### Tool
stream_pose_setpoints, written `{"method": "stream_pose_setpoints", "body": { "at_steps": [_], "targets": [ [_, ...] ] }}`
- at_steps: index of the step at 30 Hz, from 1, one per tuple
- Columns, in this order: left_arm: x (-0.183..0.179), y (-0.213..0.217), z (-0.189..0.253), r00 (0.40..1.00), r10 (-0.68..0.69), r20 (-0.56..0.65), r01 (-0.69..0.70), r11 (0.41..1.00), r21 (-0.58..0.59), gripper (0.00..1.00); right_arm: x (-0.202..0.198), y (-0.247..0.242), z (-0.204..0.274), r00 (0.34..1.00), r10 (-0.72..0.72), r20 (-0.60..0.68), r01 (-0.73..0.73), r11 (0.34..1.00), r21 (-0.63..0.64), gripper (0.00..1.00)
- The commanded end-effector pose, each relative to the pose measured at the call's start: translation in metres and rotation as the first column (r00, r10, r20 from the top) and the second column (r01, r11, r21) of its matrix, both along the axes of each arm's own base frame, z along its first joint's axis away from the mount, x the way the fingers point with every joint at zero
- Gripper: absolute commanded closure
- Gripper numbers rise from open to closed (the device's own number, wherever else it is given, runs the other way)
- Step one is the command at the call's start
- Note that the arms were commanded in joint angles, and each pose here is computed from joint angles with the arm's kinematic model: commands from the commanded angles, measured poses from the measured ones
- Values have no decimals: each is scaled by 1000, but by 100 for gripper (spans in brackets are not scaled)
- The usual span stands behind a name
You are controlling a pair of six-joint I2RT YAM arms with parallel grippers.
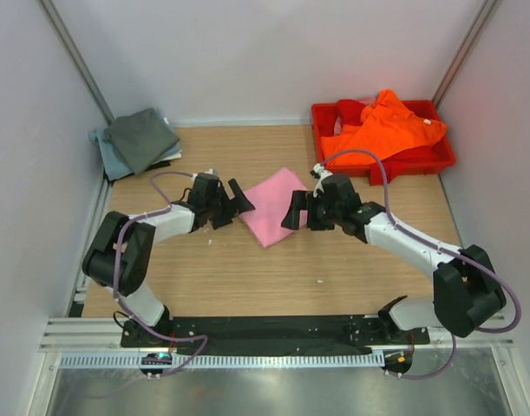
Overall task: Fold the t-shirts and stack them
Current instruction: Neatly place the folded tshirt to the corner
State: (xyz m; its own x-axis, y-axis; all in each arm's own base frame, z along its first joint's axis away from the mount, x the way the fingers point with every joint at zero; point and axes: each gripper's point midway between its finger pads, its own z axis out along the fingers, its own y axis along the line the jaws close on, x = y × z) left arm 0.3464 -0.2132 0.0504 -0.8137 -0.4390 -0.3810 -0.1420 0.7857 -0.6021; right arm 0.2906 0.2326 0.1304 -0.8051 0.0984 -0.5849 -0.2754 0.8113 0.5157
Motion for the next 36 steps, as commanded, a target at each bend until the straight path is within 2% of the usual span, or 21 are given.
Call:
{"method": "stream_pose_setpoints", "body": {
  "at_steps": [1, 7, 8, 11, 15, 18, 20, 21, 23, 24, 26, 27, 31, 32, 34, 36],
  "targets": [
    [23, -5, -5, 994, 80, 68, -76, 995, -67, 4, 7, 8, 14, 994, -56, 91, 53, 998, 42, 0],
    [29, 4, -33, 983, 179, 28, -178, 983, -43, 15, -10, -4, 4, 988, -84, 126, 80, 996, 32, 0],
    [27, 8, -38, 980, 198, 18, -197, 980, -31, 16, -13, -6, 11, 984, -100, 145, 93, 994, 57, 0],
    [30, 13, -37, 974, 222, 34, -222, 975, -16, 17, -29, -14, -11, 986, -112, 125, 105, 992, 65, 0],
    [33, 14, -45, 975, 219, 24, -220, 976, 14, 21, -37, -15, -19, 983, -112, 145, 98, 991, 96, 0],
    [34, 7, -50, 980, 197, 18, -197, 980, 5, 30, -45, -13, -32, 985, -95, 143, 78, 989, 123, 0],
    [32, 2, -51, 981, 190, 23, -190, 982, -1, 42, -50, -12, -39, 983, -85, 160, 60, 986, 155, 0],
    [31, -1, -55, 982, 189, 20, -188, 982, -14, 55, -52, -12, -41, 983, -85, 163, 57, 984, 169, 0],
    [31, -9, -54, 984, 174, 30, -172, 984, -52, 64, -54, -12, -41, 979, -81, 186, 45, 981, 189, 0],
    [31, -10, -57, 985, 172, 25, -171, 983, -60, 74, -53, -11, -35, 975, -83, 207, 40, 978, 205, 0],
    [35, -14, -54, 986, 162, 38, -159, 984, -76, 87, -55, -13, -39, 975, -84, 206, 42, 979, 201, 0],
    [37, -16, -50, 986, 157, 49, -153, 985, -80, 100, -55, -12, -38, 974, -84, 209, 40, 978, 206, 0],
    [56, -18, -16, 988, 124, 89, -118, 990, -73, 100, -58, -15, -35, 968, -93, 232, 39, 973, 226, 0],
    [53, -13, -16, 992, 116, 55, -114, 992, -48, 100, -59, -16, -34, 966, -96, 240, 40, 972, 230, 0],
    [70, -10, 11, 991, 94, 94, -90, 995, -51, 100, -60, -19, -31, 961, -109, 254, 46, 969, 244, 0],
    [74, 2, 20, 992, 97, 83, -95, 995, -18, 100, -61, -20, -30, 959, -114, 258, 48, 967, 249, 0]
  ]
}}
